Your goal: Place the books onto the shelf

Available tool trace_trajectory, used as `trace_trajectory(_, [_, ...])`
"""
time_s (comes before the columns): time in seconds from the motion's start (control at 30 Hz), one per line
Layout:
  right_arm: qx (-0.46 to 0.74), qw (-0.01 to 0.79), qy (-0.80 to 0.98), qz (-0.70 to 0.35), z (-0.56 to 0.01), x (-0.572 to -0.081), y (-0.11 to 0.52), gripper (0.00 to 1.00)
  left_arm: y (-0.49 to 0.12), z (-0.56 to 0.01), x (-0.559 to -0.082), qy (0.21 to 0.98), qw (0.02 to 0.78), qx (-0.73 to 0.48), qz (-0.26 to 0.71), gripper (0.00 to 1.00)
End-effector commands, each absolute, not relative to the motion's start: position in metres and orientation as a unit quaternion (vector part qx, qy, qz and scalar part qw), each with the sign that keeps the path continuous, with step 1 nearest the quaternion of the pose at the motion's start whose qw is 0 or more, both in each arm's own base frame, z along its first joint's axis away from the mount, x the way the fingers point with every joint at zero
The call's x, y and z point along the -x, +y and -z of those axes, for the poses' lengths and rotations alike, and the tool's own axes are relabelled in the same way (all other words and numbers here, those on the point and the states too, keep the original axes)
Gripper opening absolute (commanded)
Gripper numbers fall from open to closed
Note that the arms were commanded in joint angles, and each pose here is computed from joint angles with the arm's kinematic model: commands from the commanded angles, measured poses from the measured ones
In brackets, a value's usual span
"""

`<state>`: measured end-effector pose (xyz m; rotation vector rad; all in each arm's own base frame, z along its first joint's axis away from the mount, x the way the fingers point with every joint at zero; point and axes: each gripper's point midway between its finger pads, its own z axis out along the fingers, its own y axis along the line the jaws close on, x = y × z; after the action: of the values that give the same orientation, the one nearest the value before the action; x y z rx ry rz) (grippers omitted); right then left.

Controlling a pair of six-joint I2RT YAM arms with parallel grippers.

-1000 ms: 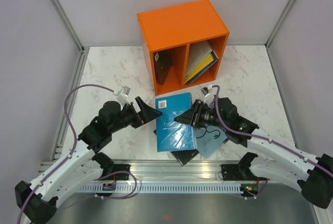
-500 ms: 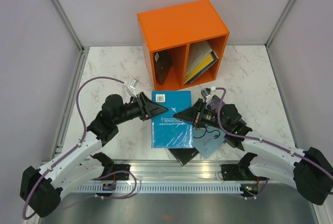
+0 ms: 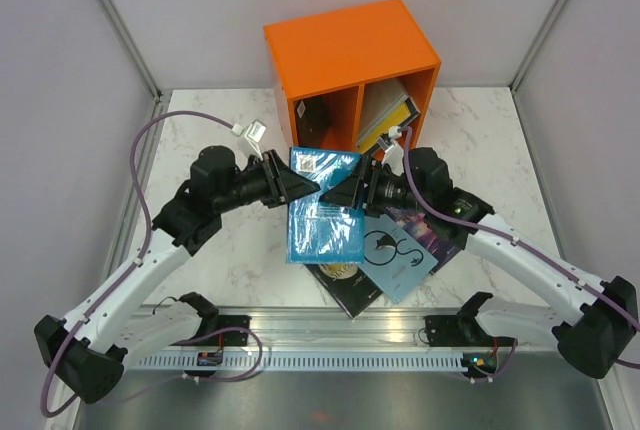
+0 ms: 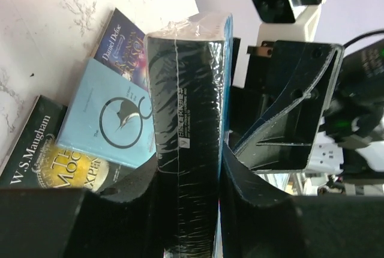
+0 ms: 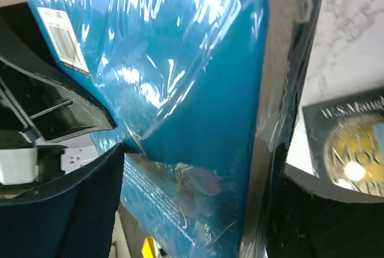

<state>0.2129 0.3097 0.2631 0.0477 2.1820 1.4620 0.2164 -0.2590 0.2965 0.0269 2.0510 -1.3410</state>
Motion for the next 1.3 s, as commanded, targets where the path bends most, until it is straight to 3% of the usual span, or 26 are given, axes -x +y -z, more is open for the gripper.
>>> trace_trajectory(0.0, [-0.034,0.249,0.897,-0.363,-0.209,-0.210,0.259,0.80,-0.254,-0.278,-0.201,0.817,0.340,-0.090,0.456,0.02])
trace_trajectory(0.23, [-0.069,0.248,0.899,-0.355,-0.217,-0.196,0.241,0.80,-0.214,-0.243,-0.243,0.845,0.432,0.018,0.313,0.02])
trace_trajectory(0.9, [-0.087,0.235,0.917,-0.311,-0.202,-0.169,0.206,0.79,-0.267,-0.300,-0.371,0.785,0.581,0.083,0.201,0.02])
trace_trajectory(1.13, [-0.100,0.213,0.919,-0.316,-0.186,-0.149,0.197,0.78,-0.255,-0.330,-0.418,0.713,0.671,0.154,0.135,0.02])
trace_trajectory(1.23, [-0.093,0.217,0.921,-0.309,-0.183,-0.146,0.192,0.78,-0.253,-0.346,-0.424,0.667,0.714,0.175,0.121,0.02])
trace_trajectory(1.27, [-0.091,0.221,0.923,-0.302,-0.178,-0.146,0.189,0.78,-0.253,-0.367,-0.426,0.619,0.746,0.200,0.144,0.02])
